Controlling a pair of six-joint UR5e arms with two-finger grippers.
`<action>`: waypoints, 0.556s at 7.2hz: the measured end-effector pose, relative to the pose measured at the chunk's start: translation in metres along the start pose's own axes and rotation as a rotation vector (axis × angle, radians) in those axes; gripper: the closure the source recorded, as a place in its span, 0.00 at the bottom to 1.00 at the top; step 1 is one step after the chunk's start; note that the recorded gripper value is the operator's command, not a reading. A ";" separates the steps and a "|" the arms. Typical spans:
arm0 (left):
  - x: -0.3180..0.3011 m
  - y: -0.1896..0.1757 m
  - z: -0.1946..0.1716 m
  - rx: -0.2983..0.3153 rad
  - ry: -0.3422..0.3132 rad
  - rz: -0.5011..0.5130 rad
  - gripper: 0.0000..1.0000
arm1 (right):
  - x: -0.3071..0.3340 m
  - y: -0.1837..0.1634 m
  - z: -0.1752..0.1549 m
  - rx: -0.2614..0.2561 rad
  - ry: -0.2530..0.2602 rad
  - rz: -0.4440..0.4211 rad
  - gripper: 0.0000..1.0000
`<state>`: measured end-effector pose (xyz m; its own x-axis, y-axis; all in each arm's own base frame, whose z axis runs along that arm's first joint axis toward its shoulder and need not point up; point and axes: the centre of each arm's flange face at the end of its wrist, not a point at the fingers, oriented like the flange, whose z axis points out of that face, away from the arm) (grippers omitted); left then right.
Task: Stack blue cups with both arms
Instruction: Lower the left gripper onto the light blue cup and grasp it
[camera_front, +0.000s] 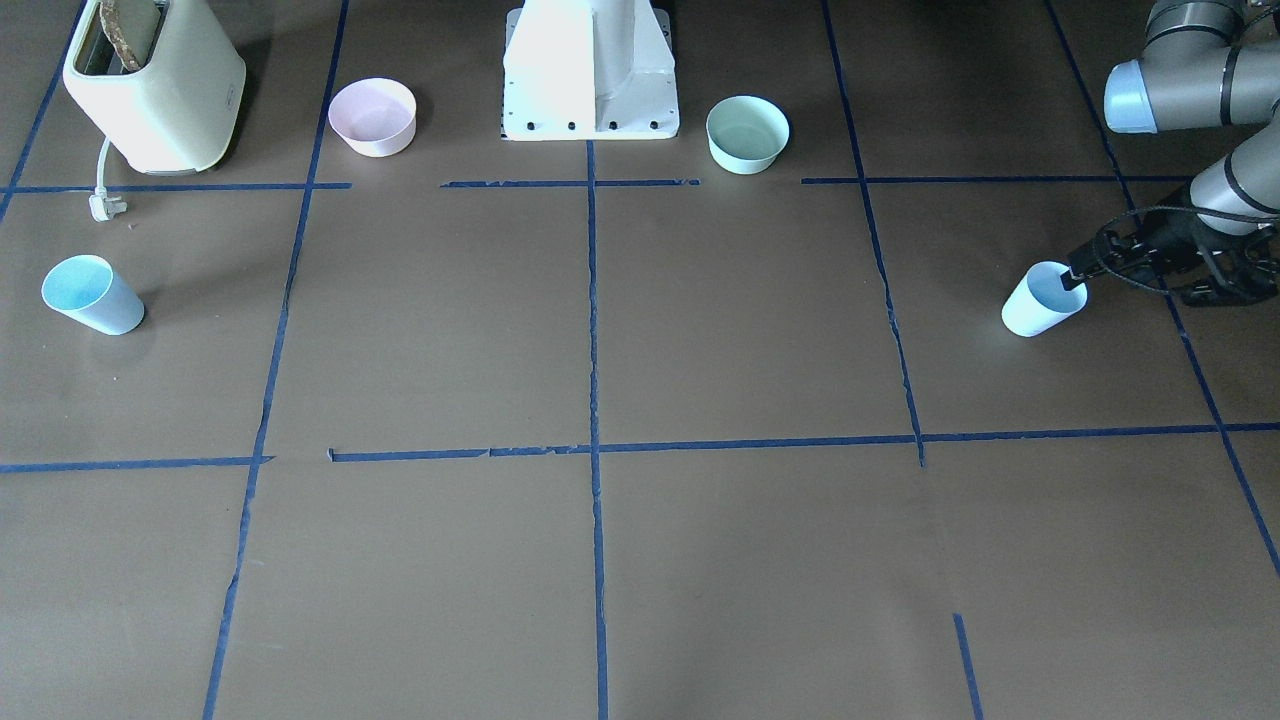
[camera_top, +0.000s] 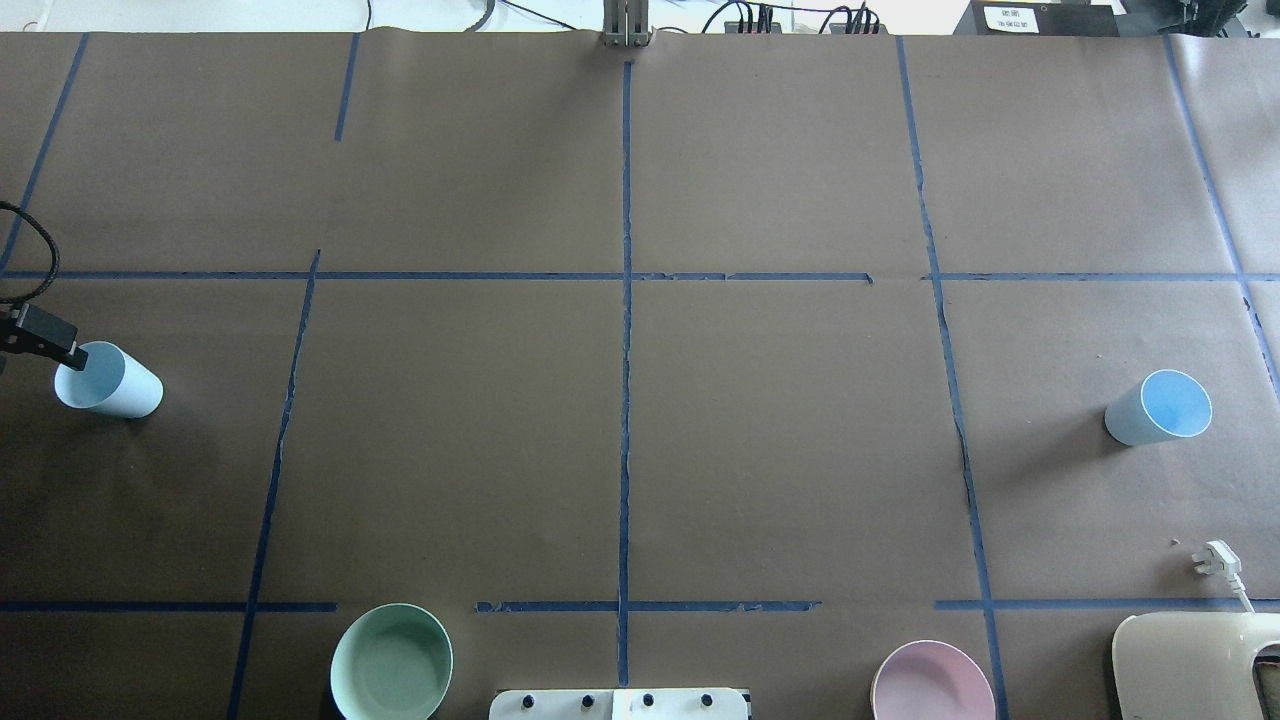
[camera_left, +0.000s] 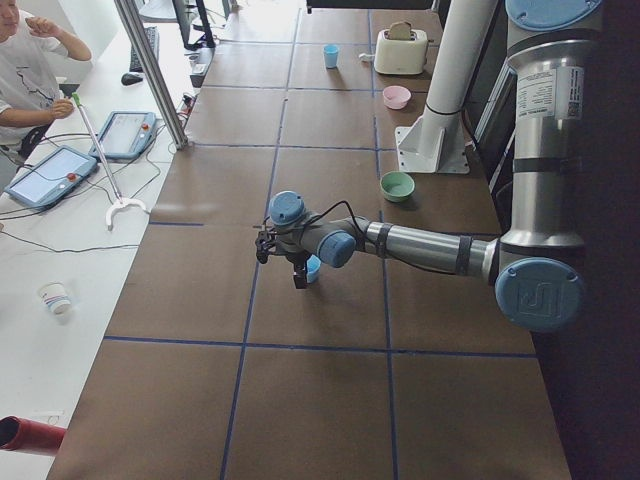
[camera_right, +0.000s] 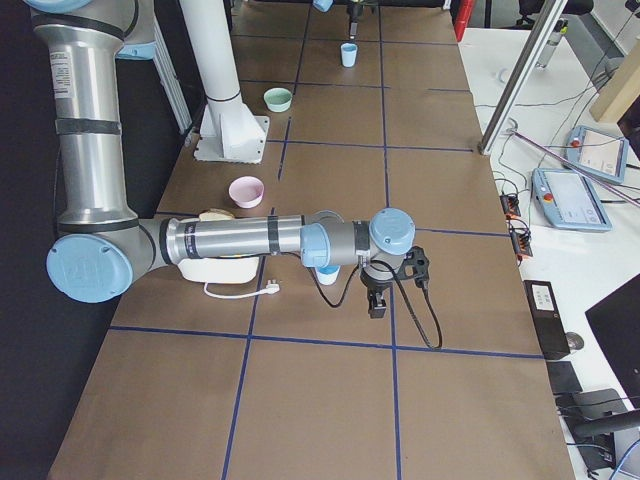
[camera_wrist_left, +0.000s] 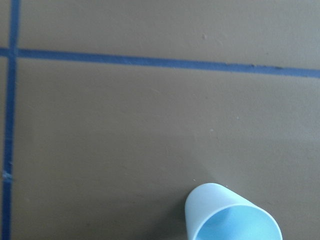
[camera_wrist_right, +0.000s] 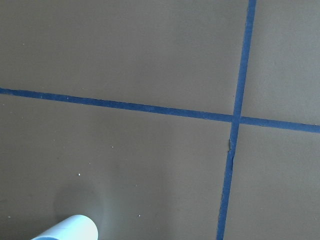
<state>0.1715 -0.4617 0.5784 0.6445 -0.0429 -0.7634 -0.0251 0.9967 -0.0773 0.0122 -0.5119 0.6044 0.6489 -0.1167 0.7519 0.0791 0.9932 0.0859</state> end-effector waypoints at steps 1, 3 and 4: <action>0.003 0.003 0.009 -0.017 -0.005 0.005 0.06 | 0.000 0.000 0.001 -0.001 0.000 0.001 0.00; 0.001 0.004 0.022 -0.033 -0.015 0.009 0.69 | 0.000 0.000 0.001 -0.001 0.000 0.001 0.00; 0.000 0.003 0.025 -0.032 -0.017 0.012 0.93 | 0.000 0.000 0.001 -0.001 -0.001 0.001 0.00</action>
<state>0.1902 -0.4571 0.5941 0.6571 -0.0295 -0.7532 -0.0569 0.9944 -0.0886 0.0118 -0.5117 0.6051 0.6480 -0.1158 0.7528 0.0796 0.9933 0.0843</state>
